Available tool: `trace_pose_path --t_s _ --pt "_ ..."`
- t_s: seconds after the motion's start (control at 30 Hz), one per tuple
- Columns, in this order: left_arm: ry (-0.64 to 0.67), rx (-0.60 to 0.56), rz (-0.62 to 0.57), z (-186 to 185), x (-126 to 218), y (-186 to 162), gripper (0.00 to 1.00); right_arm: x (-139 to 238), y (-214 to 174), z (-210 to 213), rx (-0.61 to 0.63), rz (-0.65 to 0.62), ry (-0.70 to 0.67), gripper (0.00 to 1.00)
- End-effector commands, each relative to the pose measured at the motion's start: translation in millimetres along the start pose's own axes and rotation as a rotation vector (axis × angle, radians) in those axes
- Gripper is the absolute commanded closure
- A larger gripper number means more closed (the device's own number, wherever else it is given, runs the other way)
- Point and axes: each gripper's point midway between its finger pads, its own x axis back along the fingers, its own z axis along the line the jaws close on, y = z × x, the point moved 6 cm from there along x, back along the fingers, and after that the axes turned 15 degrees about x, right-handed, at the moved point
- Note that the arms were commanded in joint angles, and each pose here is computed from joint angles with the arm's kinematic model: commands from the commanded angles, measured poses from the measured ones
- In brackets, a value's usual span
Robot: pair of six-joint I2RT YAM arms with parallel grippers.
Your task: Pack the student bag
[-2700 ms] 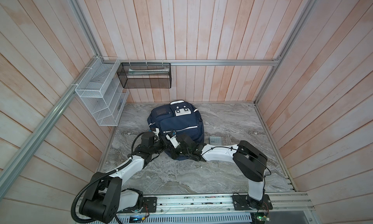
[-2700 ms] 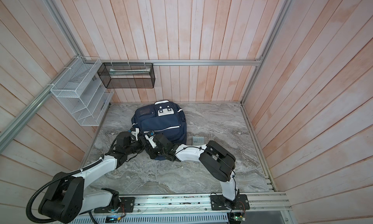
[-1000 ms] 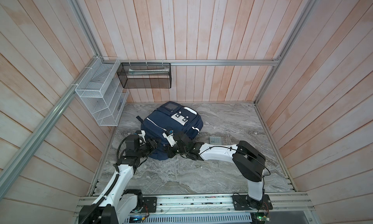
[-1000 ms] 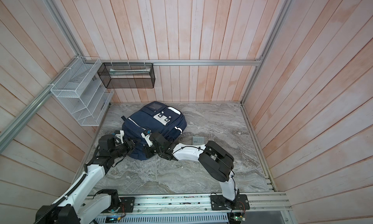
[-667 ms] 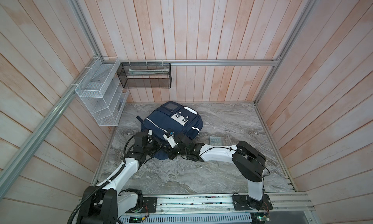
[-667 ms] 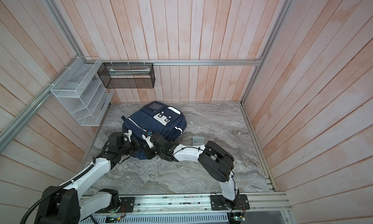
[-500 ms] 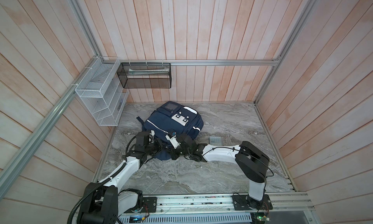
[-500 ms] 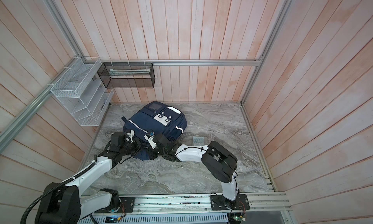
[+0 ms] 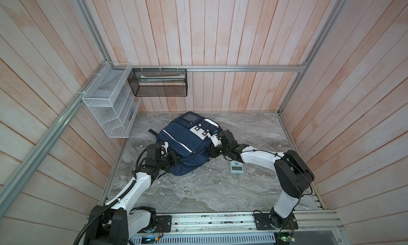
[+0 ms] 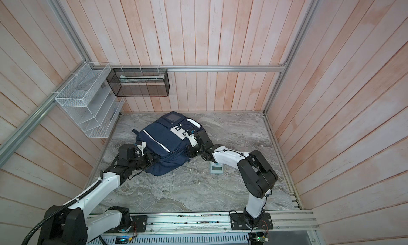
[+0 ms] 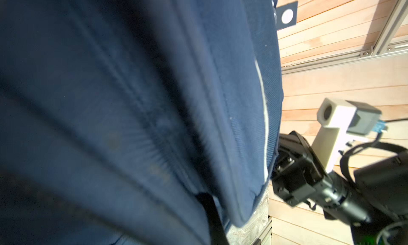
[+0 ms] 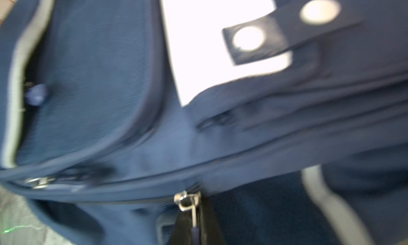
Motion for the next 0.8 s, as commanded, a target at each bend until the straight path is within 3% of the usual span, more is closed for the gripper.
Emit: trace_pose_path --t_s 0.0,0.2,0.33,0.37,0.4,0.47,0.5,0.63,0.77 --pt "0.015 -0.049 -0.079 -9 19 13 1.00 1 -18 -75 -0.060 0.133 -0.244 1.00" --pt "0.038 -0.032 -0.102 6 29 26 1.00 6 -15 -90 -0.063 0.140 -0.286 1.00" --pt "0.059 -0.056 -0.123 4 26 42 1.00 16 -12 -49 0.040 0.151 -0.170 0.99" --pt "0.070 -0.064 -0.133 2 25 47 0.92 19 -11 -33 0.086 0.155 -0.148 0.85" --pt "0.072 -0.070 -0.140 0 24 51 0.79 22 -10 -19 0.129 0.162 -0.133 0.62" --pt "0.071 -0.081 -0.160 -6 27 59 0.64 28 -4 -9 0.180 0.164 -0.187 0.43" --pt "0.074 -0.092 -0.181 -11 31 62 0.57 32 0 -6 0.209 0.154 -0.210 0.39" --pt "0.092 -0.128 -0.285 -25 51 67 0.51 50 31 -5 0.343 0.030 -0.261 0.33" --pt "0.099 -0.154 -0.306 -31 56 52 0.46 55 53 20 0.735 -0.208 -0.160 0.36"
